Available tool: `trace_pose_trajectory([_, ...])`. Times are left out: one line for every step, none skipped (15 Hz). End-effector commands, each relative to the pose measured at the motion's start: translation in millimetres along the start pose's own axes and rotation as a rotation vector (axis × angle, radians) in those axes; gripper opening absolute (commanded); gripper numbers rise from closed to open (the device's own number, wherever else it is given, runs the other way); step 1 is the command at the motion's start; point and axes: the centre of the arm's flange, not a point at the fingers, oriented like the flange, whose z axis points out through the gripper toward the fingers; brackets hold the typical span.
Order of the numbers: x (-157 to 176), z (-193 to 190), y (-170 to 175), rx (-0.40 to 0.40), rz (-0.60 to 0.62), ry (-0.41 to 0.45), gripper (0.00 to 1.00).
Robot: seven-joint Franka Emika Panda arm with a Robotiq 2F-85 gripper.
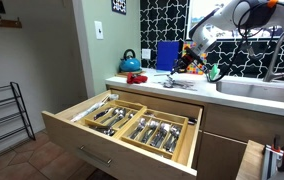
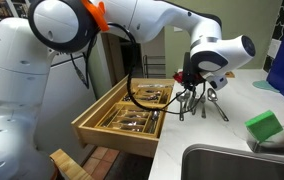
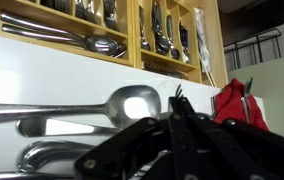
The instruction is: Remove the fork from the drawer
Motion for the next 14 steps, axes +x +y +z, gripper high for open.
trace_pose_trajectory([12.6, 13.6, -20.1, 0.035, 0.076, 0.047, 0.02])
trace_pose_trajectory([12.1, 18.3, -25.4, 0.036, 0.092, 0.052, 0.02])
trace_pose_trajectory([11.4, 22.8, -30.7, 0.034, 0.114, 0.055, 0.02])
trace_pose_trajectory([9.5, 27.8, -35.3, 0.033, 0.138, 0.059, 0.02])
trace_pose_trajectory([8.0, 33.6, -40.1, 0.033, 0.158, 0.070, 0.02])
trace_pose_trajectory([6.7, 38.1, -44.7, 0.034, 0.180, 0.081, 0.02])
trace_pose_trajectory([5.5, 43.2, -48.9, 0.035, 0.208, 0.096, 0.02])
trace_pose_trajectory([5.3, 49.4, -53.6, 0.033, 0.248, 0.119, 0.02])
trace_pose_trajectory([5.0, 54.4, -57.1, 0.035, 0.280, 0.146, 0.02])
trace_pose_trajectory([4.7, 60.5, -61.1, 0.033, 0.314, 0.171, 0.02])
trace_pose_trajectory([3.0, 65.9, -63.9, 0.032, 0.330, 0.192, 0.02])
trace_pose_trajectory([1.9, 71.1, -66.4, 0.039, 0.344, 0.222, 0.02])
trace_pose_trajectory([1.5, 75.4, -69.1, 0.041, 0.360, 0.240, 0.02])
trace_pose_trajectory([1.8, 81.0, -71.8, 0.045, 0.382, 0.270, 0.02])
